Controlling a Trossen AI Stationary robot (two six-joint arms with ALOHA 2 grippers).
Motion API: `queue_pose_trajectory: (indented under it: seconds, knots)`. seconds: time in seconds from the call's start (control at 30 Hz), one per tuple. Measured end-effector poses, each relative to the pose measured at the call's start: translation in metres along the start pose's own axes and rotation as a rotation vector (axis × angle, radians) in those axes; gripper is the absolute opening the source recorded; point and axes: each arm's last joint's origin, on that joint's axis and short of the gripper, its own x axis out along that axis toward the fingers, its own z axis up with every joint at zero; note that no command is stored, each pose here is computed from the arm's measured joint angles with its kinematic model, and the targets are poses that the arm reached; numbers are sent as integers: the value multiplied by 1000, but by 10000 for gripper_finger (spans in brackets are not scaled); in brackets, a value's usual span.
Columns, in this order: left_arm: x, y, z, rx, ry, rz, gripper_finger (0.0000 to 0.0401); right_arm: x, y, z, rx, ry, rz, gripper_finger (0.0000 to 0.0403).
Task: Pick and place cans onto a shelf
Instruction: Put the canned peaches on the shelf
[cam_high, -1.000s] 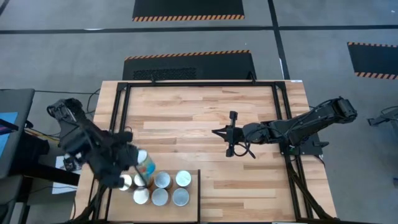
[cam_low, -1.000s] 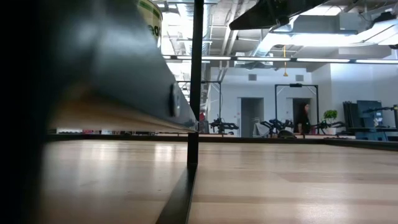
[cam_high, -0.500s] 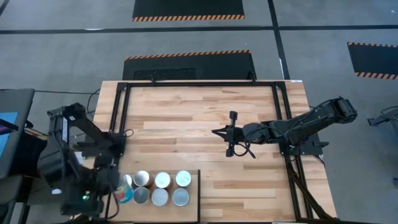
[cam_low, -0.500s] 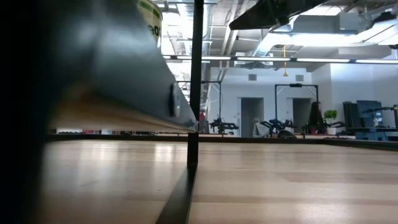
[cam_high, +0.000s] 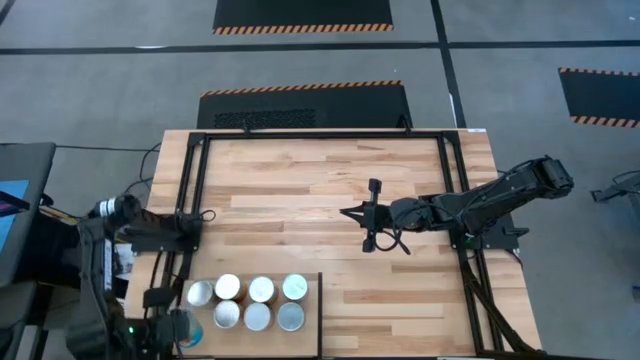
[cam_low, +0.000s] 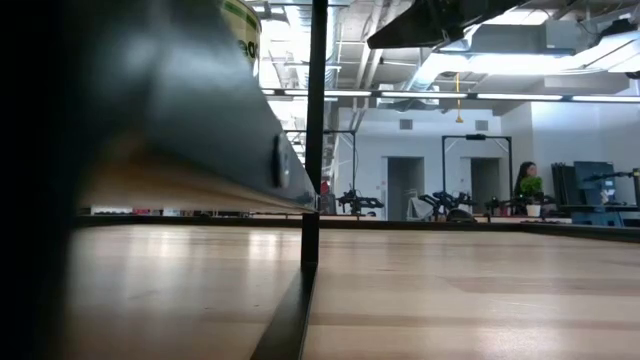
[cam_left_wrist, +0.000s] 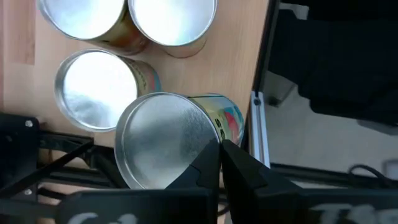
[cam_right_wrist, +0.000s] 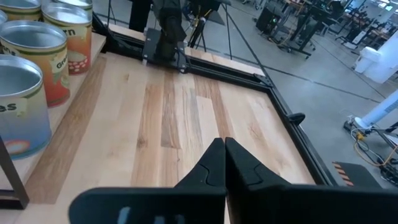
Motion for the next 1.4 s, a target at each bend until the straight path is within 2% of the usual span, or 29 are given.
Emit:
queue_pose_trajectory:
  seconds: [0.33,0.8,1.4]
  knots:
    - [36,-26,-2,15,-66,94,0,0,0,0,0,1,0,10]
    - [64,-39,-4,27,-94,195,0,-2,4,1,22,-4,14,9]
    - [69,-35,3,47,-117,244,0,-3,6,2,12,-9,22,10]
